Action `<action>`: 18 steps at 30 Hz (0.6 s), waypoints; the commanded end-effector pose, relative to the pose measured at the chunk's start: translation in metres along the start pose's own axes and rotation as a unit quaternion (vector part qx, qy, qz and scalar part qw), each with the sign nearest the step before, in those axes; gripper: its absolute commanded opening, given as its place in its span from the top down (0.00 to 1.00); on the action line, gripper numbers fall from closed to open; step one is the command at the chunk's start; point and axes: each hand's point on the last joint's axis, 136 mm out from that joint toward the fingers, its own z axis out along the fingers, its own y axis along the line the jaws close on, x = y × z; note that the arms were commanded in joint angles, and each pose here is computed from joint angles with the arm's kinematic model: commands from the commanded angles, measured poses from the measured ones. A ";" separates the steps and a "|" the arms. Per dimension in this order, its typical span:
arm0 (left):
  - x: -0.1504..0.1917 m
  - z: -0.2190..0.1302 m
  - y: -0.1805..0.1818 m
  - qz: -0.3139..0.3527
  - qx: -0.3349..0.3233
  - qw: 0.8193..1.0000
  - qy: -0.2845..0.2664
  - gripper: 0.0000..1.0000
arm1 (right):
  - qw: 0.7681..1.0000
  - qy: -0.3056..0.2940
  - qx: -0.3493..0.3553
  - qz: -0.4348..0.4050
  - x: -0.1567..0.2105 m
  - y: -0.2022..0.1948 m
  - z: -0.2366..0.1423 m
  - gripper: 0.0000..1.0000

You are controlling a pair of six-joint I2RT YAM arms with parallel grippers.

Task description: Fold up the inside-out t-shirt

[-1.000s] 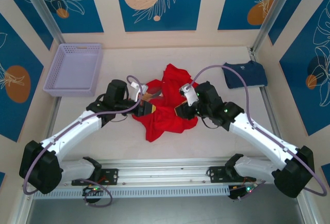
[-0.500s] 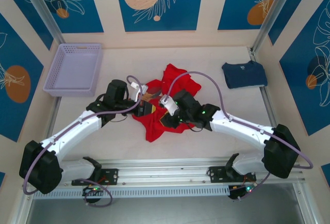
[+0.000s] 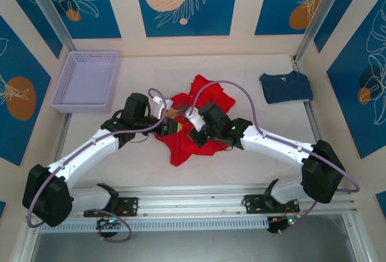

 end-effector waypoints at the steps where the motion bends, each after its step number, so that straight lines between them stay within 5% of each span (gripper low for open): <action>1: -0.013 -0.006 0.002 0.000 -0.022 1.000 -0.017 1.00 | 0.999 -0.023 -0.021 0.007 -0.011 0.005 -0.017 1.00; 9: -0.019 -0.010 0.042 -0.011 -0.134 0.991 -0.028 1.00 | 0.987 -0.062 -0.142 0.034 -0.008 0.032 -0.071 1.00; 18: -0.029 -0.008 0.084 -0.001 -0.221 0.975 -0.014 1.00 | 0.956 -0.174 -0.206 0.116 -0.037 0.006 -0.124 1.00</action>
